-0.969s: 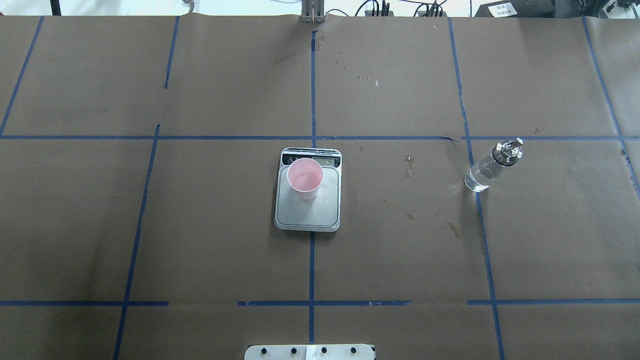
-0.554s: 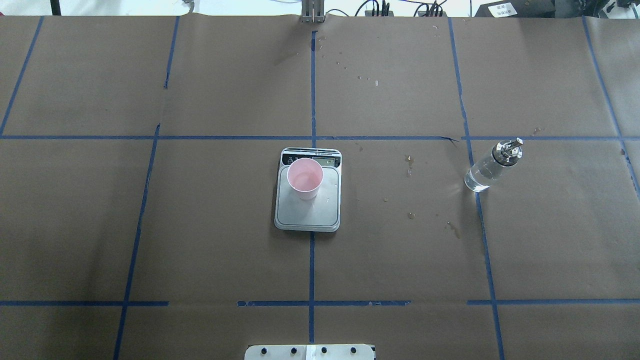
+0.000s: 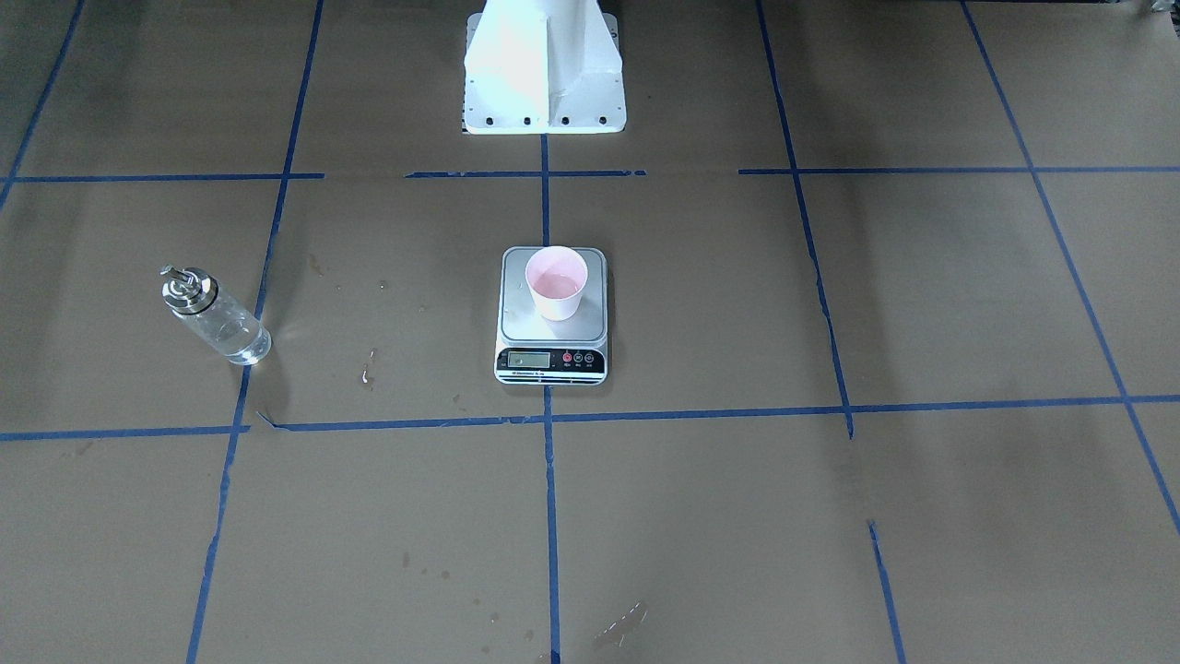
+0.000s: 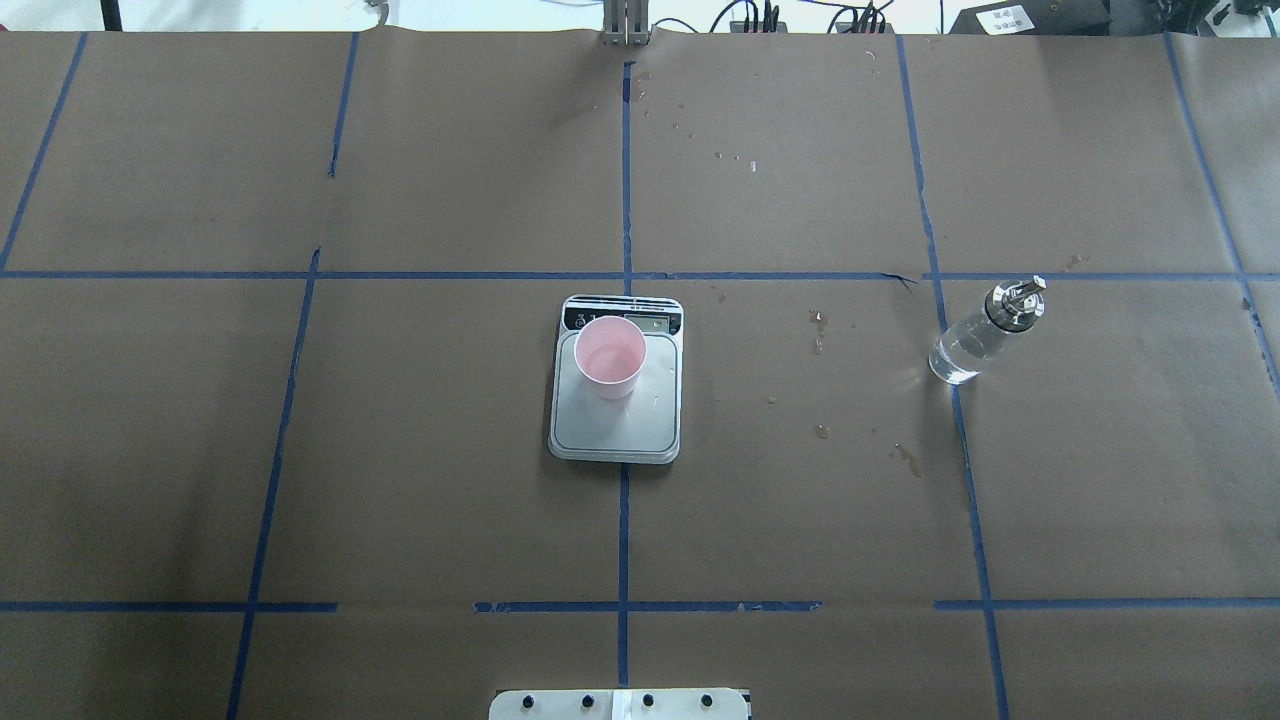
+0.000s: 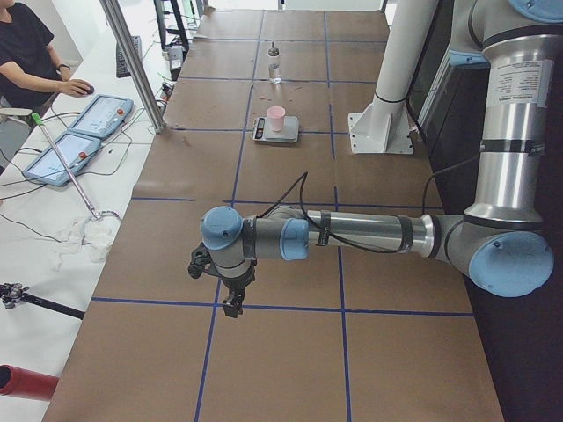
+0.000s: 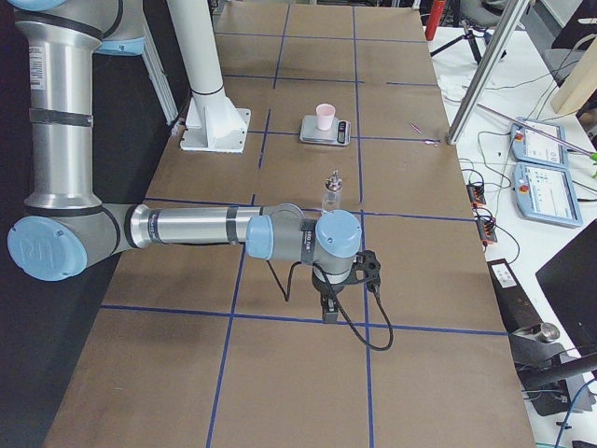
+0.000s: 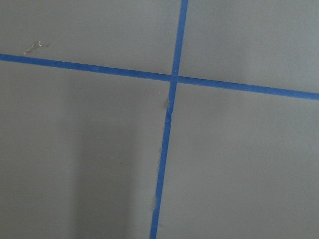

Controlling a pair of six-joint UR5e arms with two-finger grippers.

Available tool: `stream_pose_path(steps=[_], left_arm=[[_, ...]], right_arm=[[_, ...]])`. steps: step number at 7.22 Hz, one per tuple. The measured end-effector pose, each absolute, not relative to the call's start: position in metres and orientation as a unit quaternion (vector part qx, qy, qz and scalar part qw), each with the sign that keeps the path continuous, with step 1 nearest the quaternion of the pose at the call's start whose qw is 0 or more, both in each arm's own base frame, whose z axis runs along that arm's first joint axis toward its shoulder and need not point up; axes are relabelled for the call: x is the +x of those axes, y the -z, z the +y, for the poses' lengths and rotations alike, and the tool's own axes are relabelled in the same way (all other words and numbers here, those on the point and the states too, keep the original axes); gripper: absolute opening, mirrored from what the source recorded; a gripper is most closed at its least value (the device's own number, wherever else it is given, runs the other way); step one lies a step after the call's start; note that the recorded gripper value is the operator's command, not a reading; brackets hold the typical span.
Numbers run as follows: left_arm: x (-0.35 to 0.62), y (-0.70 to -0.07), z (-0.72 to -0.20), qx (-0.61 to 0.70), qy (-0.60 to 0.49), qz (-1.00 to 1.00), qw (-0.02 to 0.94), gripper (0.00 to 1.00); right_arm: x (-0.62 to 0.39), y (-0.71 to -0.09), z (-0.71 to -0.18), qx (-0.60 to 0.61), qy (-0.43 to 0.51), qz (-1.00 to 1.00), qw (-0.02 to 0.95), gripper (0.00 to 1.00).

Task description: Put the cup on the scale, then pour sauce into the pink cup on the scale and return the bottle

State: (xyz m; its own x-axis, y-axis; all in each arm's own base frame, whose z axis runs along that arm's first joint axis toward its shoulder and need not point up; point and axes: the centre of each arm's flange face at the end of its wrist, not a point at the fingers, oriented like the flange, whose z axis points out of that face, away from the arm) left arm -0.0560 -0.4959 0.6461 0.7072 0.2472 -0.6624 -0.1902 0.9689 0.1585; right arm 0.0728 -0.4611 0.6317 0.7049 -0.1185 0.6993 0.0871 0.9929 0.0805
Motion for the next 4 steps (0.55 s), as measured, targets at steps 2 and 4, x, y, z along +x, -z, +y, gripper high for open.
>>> stream_pose_path(steps=[2,4], left_arm=[[-0.066,-0.646,-0.496,0.051,-0.105,0.362,0.925,1.00],[-0.070,-0.646,-0.495,0.047,-0.077,0.363,0.927,1.00]], right_arm=[[0.073,-0.631,-0.462,0.021,0.055,-0.380,0.923,1.00],[0.074,-0.630,-0.462,0.022,0.053,-0.380,0.923,1.00]])
